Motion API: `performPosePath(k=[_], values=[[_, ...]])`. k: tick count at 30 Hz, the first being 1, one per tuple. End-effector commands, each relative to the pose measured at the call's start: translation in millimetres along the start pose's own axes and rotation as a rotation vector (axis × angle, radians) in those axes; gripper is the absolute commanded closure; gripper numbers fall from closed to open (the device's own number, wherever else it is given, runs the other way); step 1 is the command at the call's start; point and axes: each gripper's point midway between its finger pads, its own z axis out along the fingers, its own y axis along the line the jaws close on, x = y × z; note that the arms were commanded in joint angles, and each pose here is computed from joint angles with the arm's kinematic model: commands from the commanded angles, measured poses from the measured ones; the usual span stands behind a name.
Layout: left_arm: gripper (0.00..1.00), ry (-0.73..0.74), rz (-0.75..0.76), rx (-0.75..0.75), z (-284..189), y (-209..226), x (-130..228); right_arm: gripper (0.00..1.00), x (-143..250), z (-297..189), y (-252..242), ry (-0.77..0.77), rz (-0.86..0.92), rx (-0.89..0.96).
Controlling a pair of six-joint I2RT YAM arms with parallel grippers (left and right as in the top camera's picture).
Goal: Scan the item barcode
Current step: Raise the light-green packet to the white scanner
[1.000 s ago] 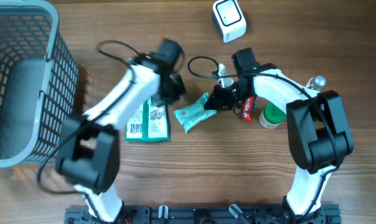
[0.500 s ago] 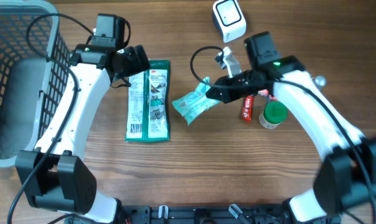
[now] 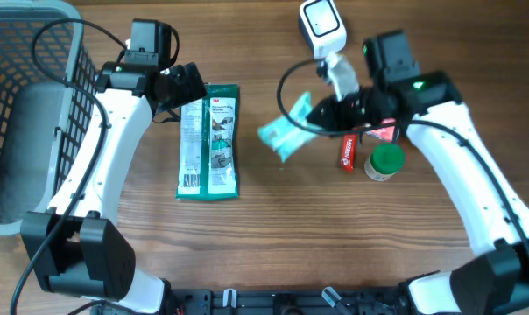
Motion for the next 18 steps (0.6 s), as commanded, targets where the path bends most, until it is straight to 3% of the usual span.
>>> performPosePath(k=[1,4,8,18], values=[[0.0,-0.013,0.012,-0.01,-1.3,2.2,-3.8,0.96,-56.4,-54.3,-29.3,-0.156,-0.072,0.31],[0.0,-0.012,0.013,-0.011,-1.2,2.2,-3.5,0.95,-86.1,-76.2,-53.7,-0.22,-0.27,0.515],[0.0,-0.012,0.013,-0.01,-1.2,2.1,-3.6,0.96,-115.4,-74.9,-67.5,-0.269,-0.429,0.606],[0.0,-0.012,0.013,-0.011,-1.2,2.2,-3.5,0.96,-154.4,-19.8,-148.5,-0.237,-0.548,0.87]])
